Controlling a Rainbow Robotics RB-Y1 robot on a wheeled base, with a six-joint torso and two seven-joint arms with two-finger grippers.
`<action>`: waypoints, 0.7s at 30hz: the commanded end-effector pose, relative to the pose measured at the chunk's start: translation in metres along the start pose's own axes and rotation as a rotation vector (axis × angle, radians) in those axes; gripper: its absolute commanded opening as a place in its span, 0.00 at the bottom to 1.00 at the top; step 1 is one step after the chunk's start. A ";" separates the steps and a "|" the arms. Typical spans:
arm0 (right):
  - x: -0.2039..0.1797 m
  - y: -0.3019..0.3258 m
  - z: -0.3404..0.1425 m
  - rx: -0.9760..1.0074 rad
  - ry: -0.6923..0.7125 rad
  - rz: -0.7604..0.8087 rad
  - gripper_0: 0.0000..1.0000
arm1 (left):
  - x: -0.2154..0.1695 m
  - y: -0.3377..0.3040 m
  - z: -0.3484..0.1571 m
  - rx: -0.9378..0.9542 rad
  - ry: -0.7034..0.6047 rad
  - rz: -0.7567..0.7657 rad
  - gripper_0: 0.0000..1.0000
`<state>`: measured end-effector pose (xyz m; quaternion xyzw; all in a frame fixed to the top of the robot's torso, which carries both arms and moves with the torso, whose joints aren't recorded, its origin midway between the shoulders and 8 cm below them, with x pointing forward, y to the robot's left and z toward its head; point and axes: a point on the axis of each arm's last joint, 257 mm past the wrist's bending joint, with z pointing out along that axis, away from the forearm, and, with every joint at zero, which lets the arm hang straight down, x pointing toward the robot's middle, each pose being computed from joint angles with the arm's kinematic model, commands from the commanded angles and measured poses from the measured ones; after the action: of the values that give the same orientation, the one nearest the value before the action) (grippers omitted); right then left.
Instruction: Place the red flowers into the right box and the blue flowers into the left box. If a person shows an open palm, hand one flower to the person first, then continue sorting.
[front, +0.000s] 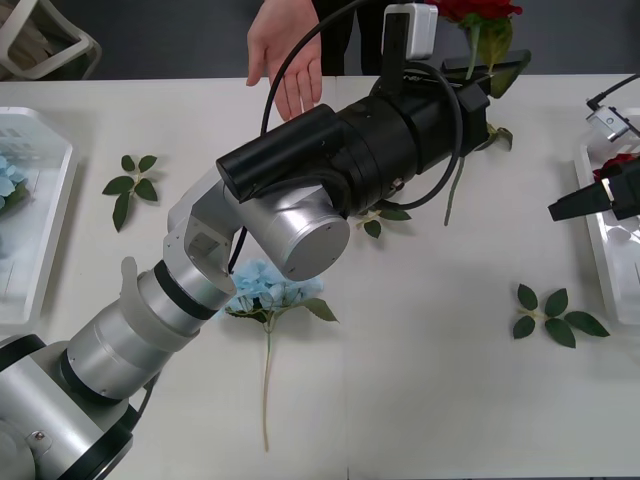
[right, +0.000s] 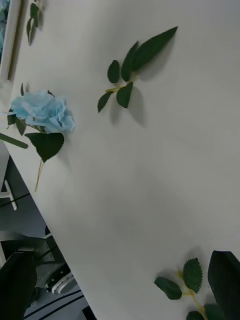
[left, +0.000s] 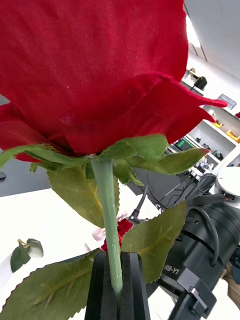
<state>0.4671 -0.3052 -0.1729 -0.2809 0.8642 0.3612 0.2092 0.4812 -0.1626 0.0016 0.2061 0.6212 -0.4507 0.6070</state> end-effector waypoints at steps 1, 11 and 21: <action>-0.010 0.026 0.008 -0.078 -0.006 -0.120 1.00 | -0.020 -0.040 0.012 0.080 -0.041 -0.003 0.00; -0.033 0.085 0.046 -0.262 -0.107 -0.226 1.00 | -0.021 -0.041 0.012 0.082 -0.044 -0.006 0.00; -0.057 0.119 0.075 -0.359 -0.209 -0.261 1.00 | -0.021 -0.041 0.012 0.082 -0.044 -0.006 0.00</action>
<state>0.4475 -0.1831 -0.1370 -0.3690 0.7398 0.4932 0.2709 0.4817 -0.1623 0.0030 0.2042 0.6186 -0.4528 0.6087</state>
